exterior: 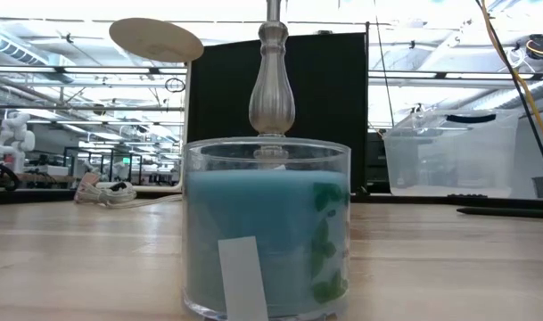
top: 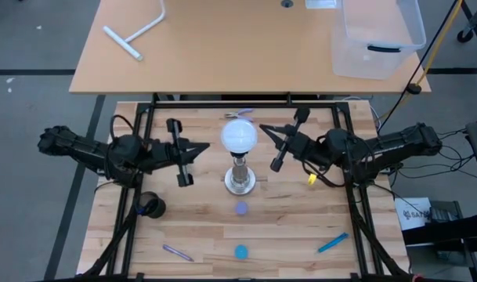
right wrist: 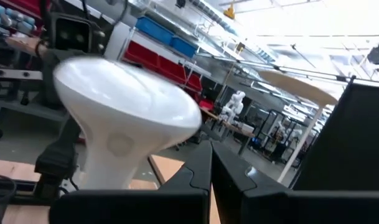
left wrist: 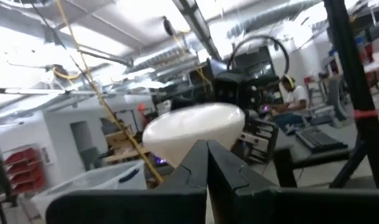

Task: Screw lightbulb
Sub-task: Insert the lightbulb into the silver lamp socket

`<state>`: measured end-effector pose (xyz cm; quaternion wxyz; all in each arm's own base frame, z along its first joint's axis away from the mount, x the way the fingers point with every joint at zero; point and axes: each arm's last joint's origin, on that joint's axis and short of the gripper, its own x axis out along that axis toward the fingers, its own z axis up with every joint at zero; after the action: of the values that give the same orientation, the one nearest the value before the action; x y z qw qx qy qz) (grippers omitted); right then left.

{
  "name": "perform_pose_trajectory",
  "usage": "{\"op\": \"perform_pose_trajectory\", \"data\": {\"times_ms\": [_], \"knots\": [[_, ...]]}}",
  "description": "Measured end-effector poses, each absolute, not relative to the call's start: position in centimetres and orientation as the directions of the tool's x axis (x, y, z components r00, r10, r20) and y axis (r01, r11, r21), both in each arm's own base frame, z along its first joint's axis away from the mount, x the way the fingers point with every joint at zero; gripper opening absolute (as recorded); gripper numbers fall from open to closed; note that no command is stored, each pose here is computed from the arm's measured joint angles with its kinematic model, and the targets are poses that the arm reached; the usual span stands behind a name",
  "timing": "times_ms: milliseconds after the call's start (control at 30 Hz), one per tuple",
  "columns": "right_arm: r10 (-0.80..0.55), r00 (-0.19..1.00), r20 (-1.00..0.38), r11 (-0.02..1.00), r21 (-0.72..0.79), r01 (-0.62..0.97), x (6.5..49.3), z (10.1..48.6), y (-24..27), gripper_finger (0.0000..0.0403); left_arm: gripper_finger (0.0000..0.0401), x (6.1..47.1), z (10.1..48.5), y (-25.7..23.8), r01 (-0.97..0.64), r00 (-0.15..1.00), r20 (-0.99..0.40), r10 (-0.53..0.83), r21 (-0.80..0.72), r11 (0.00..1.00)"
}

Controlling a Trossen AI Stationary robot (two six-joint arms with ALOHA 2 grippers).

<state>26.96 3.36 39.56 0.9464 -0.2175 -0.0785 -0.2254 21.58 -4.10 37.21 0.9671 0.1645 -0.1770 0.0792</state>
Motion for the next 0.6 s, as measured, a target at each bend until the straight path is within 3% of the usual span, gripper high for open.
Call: {"op": "perform_pose_trajectory", "data": {"times_ms": [600], "knots": [[-0.376, 0.885, 0.272, 0.803, -0.380, 0.458, 26.8, 39.8, 3.8, 0.0000, 0.0000, 23.8, 37.8, -3.3, -0.157, 0.937, 0.346, 0.043, 0.309, 0.938]]}}
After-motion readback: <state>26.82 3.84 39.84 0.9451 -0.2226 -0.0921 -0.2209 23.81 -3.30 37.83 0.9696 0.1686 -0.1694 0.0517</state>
